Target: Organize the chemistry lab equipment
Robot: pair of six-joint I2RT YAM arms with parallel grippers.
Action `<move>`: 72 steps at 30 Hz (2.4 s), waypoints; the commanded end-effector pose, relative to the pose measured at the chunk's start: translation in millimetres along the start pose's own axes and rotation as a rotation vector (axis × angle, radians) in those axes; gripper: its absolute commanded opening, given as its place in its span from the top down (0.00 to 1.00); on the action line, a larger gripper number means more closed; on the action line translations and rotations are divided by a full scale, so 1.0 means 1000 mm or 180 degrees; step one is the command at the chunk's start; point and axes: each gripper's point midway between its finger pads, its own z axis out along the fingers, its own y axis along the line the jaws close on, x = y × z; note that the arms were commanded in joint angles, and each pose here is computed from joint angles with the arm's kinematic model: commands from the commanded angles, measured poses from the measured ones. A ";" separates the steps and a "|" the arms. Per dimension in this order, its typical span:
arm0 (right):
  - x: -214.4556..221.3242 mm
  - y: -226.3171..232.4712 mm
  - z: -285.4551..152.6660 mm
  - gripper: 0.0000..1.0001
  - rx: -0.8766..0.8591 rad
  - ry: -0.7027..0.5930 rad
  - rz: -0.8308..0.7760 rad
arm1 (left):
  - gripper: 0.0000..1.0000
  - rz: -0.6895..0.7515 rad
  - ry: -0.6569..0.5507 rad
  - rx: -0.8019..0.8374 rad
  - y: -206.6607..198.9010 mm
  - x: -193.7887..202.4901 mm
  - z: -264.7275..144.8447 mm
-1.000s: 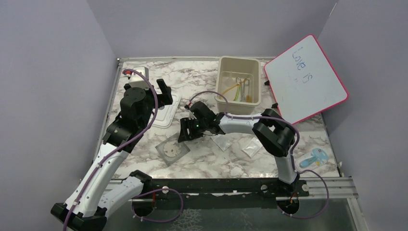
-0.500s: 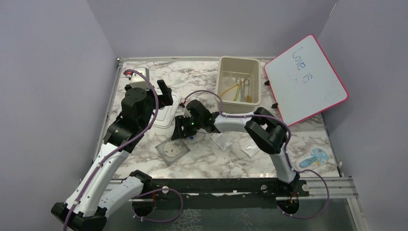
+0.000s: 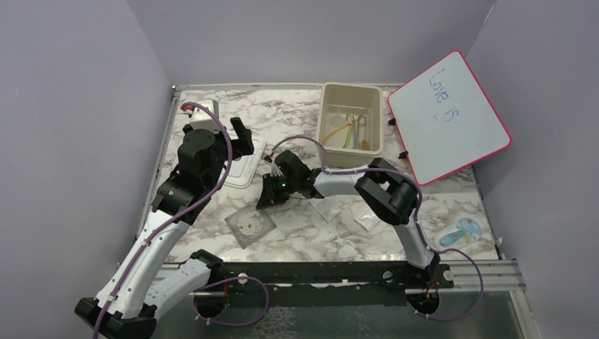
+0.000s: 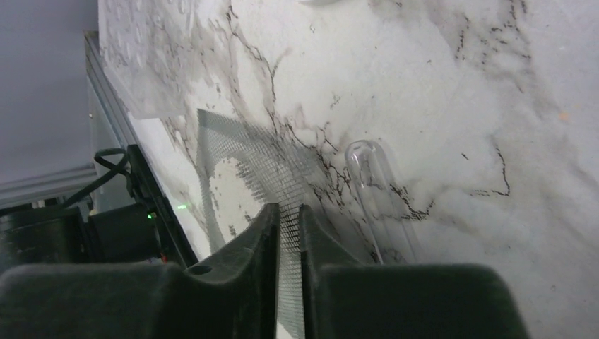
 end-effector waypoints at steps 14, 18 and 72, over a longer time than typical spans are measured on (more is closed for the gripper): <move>-0.042 0.093 -0.075 0.99 -0.0613 -0.0561 -0.0600 | 0.09 -0.0093 -0.0151 0.0131 -0.005 -0.022 -0.016; -0.063 0.109 -0.107 0.99 -0.0581 -0.0837 -0.0706 | 0.08 -0.0126 -0.0233 0.0166 -0.007 -0.033 -0.023; -0.182 -0.167 -0.305 0.81 0.0836 -0.1818 0.0734 | 0.09 -0.0105 0.0764 0.0272 -0.019 0.094 0.045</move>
